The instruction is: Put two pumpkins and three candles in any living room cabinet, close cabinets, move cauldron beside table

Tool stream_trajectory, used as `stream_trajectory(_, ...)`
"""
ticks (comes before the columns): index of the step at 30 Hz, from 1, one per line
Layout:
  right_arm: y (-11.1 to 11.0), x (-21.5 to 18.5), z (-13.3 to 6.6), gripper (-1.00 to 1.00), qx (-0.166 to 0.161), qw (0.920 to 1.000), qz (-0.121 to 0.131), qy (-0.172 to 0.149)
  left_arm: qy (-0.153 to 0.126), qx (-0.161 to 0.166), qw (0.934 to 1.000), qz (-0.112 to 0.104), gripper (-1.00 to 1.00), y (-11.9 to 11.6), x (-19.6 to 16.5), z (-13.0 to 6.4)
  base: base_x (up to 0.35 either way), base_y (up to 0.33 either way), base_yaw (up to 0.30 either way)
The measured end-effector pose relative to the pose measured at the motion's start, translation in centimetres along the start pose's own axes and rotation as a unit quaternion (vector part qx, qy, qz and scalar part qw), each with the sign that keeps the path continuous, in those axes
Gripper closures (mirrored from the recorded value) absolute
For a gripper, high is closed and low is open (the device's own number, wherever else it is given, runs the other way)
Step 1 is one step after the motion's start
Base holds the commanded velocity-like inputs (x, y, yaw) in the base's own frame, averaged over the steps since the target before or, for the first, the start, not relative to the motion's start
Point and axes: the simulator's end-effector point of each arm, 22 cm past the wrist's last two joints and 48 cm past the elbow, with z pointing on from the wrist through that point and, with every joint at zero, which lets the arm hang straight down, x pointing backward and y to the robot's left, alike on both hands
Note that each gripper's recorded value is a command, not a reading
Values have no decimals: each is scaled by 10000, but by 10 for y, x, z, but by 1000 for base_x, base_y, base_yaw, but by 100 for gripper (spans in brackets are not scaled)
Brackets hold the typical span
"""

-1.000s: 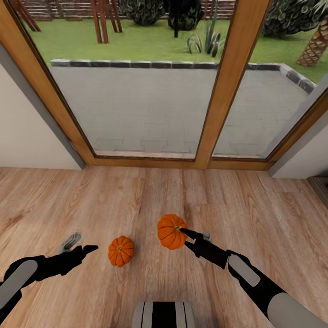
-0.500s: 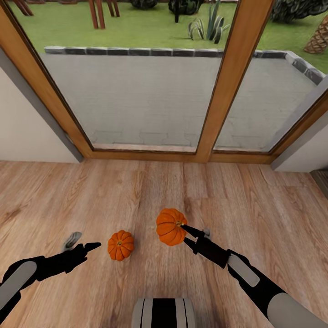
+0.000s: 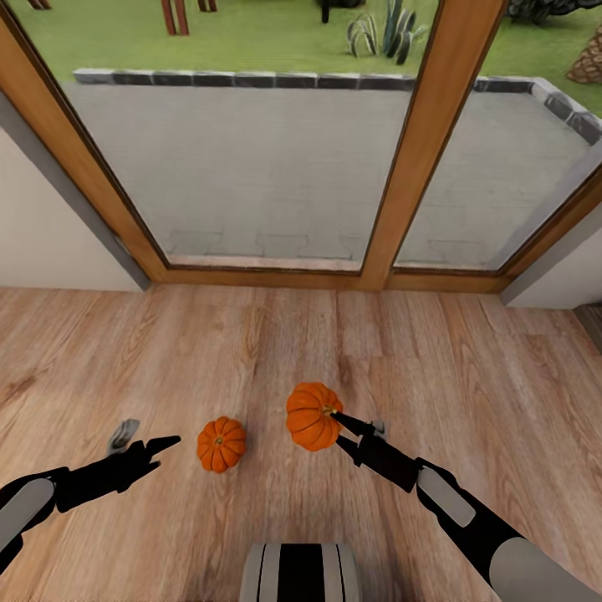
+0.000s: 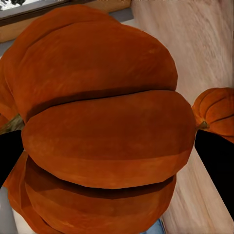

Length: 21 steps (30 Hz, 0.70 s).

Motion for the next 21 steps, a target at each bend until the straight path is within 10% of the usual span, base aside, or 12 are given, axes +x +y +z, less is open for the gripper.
stream_trajectory(21,-48,5,-4,100,249,9991,349,-9,77,-225,9993,-279,-100,43,-1,9,0,0,0)
